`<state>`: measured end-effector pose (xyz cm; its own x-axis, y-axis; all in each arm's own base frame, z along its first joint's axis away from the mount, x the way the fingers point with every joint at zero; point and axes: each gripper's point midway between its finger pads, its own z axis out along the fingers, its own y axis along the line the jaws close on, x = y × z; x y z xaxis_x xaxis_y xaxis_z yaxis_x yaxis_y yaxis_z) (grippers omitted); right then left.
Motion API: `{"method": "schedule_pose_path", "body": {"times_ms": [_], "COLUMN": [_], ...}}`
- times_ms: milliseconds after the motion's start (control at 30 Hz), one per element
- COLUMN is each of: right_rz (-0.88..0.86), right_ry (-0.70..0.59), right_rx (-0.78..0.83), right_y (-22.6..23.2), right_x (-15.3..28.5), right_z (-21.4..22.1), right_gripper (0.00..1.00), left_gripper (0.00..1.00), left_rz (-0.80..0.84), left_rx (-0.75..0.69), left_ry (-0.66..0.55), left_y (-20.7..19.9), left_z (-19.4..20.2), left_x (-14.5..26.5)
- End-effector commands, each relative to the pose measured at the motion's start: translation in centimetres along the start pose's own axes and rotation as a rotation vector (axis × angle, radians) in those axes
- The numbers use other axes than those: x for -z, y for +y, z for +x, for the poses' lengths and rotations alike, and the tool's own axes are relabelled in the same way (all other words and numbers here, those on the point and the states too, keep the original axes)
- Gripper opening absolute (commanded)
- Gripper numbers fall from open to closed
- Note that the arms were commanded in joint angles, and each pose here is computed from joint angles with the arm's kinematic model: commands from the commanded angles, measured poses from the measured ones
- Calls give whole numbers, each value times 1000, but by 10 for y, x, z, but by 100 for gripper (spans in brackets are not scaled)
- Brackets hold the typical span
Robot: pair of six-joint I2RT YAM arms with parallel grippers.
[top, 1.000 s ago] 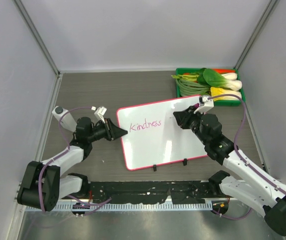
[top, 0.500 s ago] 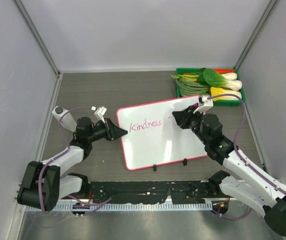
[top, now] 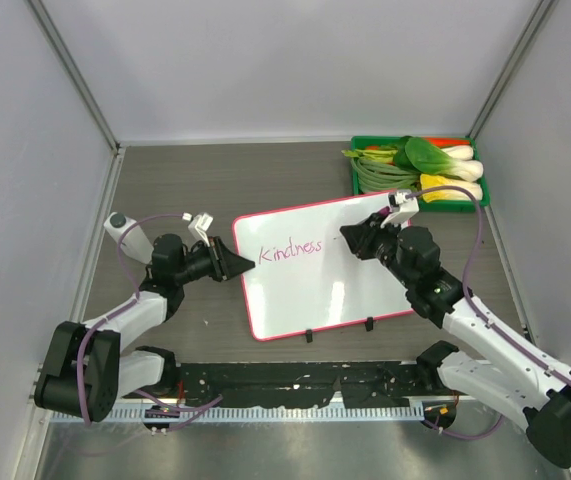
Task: Write a sentence on the whiteboard
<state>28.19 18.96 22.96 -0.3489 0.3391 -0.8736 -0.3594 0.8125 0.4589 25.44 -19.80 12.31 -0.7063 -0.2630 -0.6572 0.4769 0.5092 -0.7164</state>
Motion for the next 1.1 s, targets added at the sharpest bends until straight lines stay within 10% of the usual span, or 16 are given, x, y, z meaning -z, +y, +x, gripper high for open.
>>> {"method": "schedule_pose_path", "body": {"times_ms": [0,1067], "right_rz": [-37,50], "right_ry": [-57,-11], "right_rx": [33,39], "right_y": [12,-7], "right_x": [-2,-38], "right_z": [-23,-4], "right_gripper": [1,1], "left_gripper": [0,0], "left_rz": [-4,1], "left_rx": [-48,-49], "left_ry": [40,51], "left_y": [4,3], "left_z": [13,14], "left_x": [-3,-4]}}
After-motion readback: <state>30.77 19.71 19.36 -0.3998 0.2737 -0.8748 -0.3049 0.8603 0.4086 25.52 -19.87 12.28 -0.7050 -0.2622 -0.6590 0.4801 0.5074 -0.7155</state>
